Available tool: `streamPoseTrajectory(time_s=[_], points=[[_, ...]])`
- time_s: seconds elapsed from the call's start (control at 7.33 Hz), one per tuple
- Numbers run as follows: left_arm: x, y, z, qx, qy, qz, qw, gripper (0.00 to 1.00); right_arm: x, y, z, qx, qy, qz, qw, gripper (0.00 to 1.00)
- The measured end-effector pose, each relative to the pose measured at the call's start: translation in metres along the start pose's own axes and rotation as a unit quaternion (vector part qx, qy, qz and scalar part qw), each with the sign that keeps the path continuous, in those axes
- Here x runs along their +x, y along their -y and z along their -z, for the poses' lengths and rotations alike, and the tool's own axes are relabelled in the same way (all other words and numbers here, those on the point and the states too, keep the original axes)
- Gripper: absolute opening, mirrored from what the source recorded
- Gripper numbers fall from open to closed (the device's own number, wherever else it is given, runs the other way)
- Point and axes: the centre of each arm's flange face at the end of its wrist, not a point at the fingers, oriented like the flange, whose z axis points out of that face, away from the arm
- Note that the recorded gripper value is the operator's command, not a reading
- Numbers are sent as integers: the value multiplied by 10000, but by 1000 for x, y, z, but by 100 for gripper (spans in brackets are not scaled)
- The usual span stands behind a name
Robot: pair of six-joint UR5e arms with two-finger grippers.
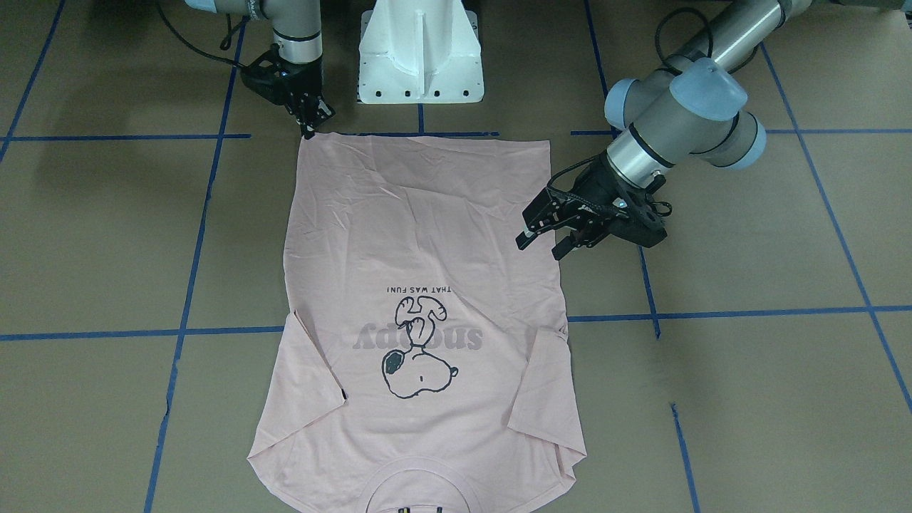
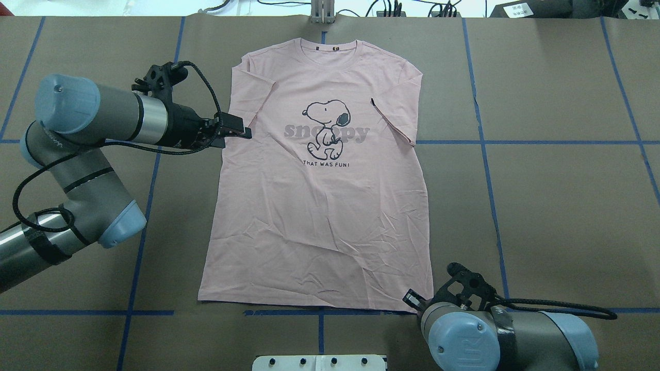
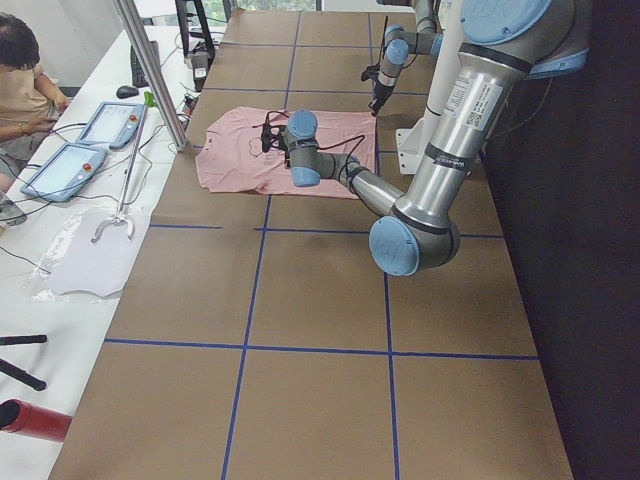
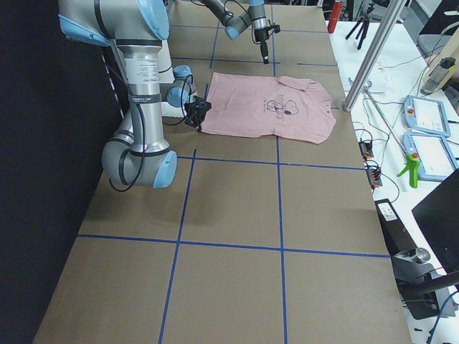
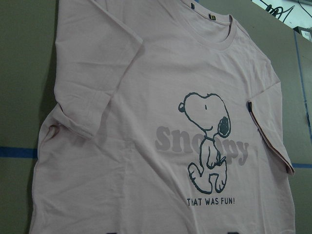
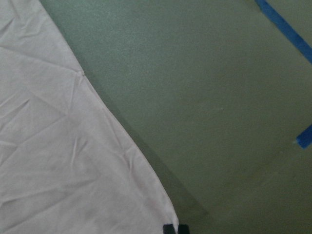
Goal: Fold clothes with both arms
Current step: 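Move the left gripper down to the other hem corner nearest the robot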
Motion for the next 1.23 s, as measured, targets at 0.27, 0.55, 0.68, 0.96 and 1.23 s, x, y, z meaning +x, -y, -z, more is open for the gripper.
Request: streamPoseTrajectory(time_s=[0.27,0.55,0.68,0.96,1.23], points=[[8,-20,26,21,36,300,9995,80,-5,3,20,-122,162,-47,9998,0],[-16,-106,48,25,596,510,9969,80,-9,8,29,-147,247,-82,9996,0],[-25,-150,44,30,1015,688,9924,80,-10,11,30,-135,261,-84,9995,0],[-35,-226,16,-18,1702,1006,9803,80,-11,16,31,-111,274,-99,9995,0],[-35,-253,2,-45,2092,1084,9718,79,-13,20,32,-99,296,-127,9994,0]])
